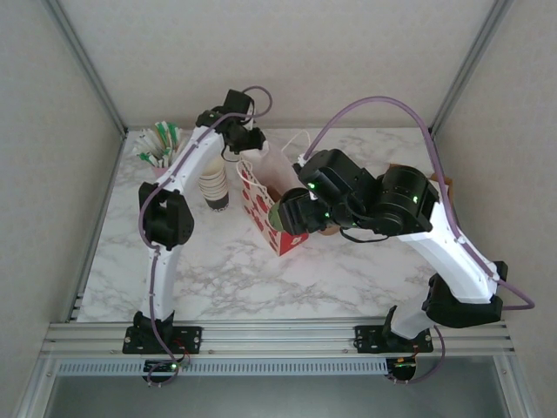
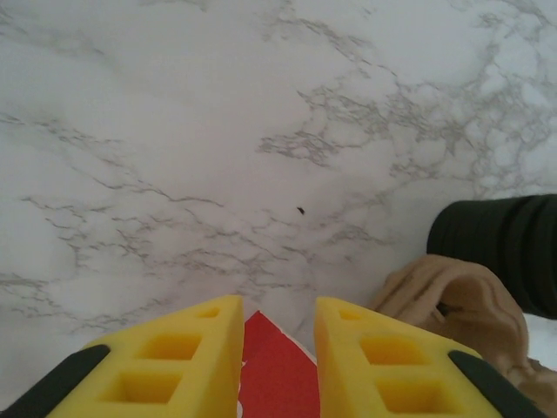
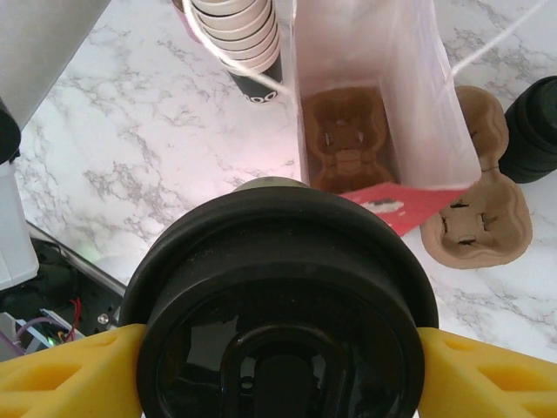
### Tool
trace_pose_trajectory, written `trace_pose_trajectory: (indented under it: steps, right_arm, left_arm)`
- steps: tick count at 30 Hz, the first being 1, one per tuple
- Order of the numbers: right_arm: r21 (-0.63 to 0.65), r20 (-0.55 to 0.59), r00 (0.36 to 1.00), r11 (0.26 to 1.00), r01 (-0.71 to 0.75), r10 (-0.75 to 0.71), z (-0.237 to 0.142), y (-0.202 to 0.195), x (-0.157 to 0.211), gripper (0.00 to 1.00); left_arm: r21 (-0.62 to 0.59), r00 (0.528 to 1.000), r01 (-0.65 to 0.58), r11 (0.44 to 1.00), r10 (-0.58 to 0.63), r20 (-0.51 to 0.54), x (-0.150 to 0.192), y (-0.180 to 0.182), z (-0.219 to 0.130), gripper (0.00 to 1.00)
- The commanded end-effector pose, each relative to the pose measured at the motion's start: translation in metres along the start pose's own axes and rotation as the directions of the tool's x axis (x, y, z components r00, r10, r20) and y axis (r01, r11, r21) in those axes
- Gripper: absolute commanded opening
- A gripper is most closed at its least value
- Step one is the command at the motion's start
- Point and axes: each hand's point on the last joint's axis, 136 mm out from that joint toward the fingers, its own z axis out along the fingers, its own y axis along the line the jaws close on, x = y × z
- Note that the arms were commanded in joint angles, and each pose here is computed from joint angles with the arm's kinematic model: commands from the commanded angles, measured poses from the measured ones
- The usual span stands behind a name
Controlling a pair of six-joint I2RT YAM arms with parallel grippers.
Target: Pack the takeout coffee
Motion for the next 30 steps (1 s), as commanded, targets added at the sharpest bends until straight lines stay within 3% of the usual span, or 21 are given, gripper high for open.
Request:
trace_pose_trajectory:
  steps: [1, 19, 30]
  right_arm:
    - [0.040, 0.027, 1.000, 0.999, 0.005, -0.006, -0.010, -0.013, -0.003, 0.74]
    - [0.068, 0.077, 0.997, 0.997, -0.027, 0.022, -0.031, -0.033, 0.001, 0.74]
    - [0.108, -0.012, 0.999, 0.994, -0.033, 0.035, -0.003, -0.039, -0.002, 0.74]
  left_arm:
    - [0.065, 0.998, -0.051, 0.997, 0.048, 0.044, -0.001, -0.033, -0.028, 0.29]
    - [0.101, 0.996, -0.072, 0.992, 0.067, 0.055, 0.043, -0.077, -0.065, 0.32]
    - [0.109, 0.976, -0.086, 0.990, 0.062, 0.207, 0.007, -0.081, -0.122, 0.53]
